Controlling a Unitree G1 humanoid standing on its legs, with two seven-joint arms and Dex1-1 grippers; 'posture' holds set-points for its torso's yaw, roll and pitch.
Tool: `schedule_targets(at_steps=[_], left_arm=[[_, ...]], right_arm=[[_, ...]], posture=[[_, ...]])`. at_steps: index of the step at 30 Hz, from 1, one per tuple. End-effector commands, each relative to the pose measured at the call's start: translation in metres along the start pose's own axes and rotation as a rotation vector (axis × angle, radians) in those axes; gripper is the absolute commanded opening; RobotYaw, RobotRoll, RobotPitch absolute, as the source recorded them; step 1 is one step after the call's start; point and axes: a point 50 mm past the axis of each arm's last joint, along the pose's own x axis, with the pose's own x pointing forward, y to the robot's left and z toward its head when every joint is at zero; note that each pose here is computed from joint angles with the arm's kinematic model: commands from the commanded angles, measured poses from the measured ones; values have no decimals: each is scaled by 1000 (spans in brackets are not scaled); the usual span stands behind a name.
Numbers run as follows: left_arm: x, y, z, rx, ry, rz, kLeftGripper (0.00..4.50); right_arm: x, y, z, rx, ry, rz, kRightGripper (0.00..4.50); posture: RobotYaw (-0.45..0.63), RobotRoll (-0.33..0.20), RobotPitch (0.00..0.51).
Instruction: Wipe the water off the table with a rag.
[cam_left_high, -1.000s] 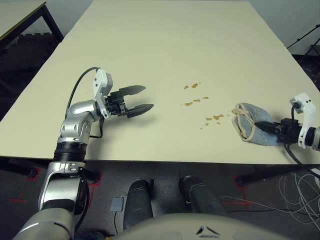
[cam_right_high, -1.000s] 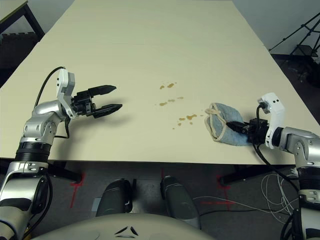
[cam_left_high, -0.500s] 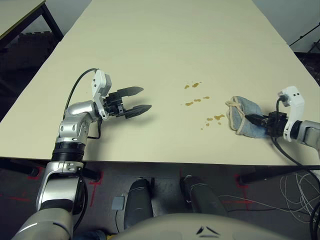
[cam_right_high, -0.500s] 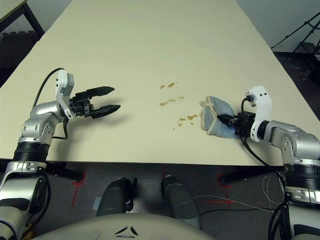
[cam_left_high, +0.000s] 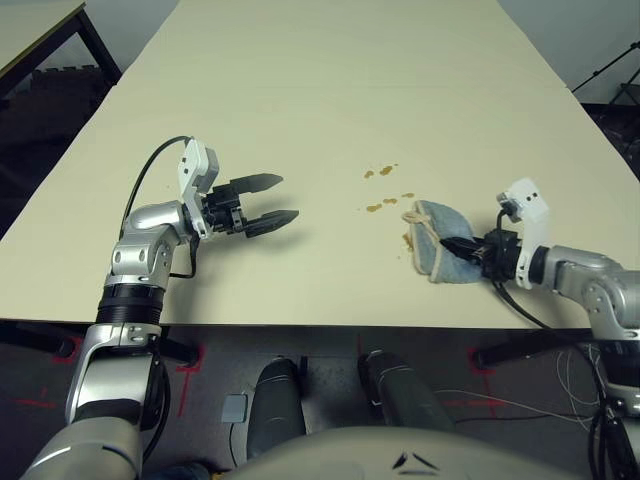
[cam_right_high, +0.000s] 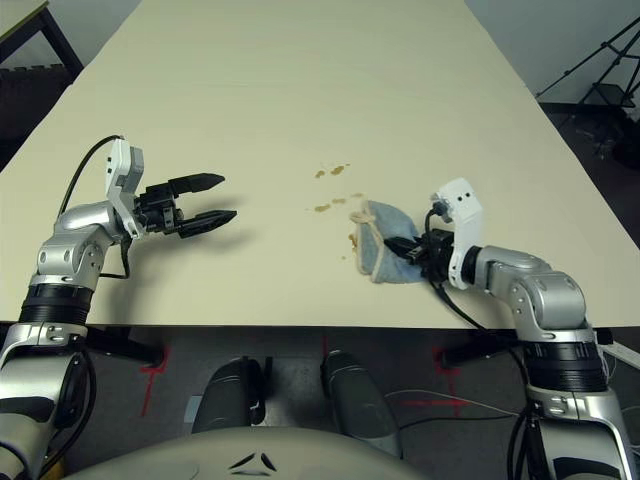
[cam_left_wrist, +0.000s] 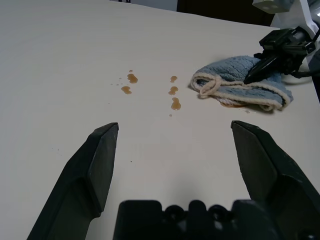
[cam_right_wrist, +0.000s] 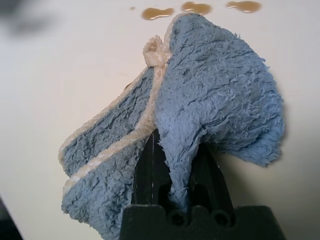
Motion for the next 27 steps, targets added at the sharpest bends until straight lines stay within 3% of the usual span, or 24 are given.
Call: schedule_targets(at_steps=[1, 6, 11, 27], left_arm=[[0, -2, 0, 14, 25, -8, 4500], [2, -3, -2, 12, 24, -11, 4500], [1, -2, -2, 11, 24, -10, 4500], [1, 5, 2, 17, 28, -9, 4500]], right_arm=[[22, 28, -22, 62, 101, 148, 51], [28, 40, -22, 64, 104, 186, 51], [25, 35, -18, 68, 88, 151, 51], [-68, -63, 24, 13, 30, -273, 39]], posture=[[-238, 0, 137], [-240, 0, 133], [-243, 0, 136], [-264, 0, 134]])
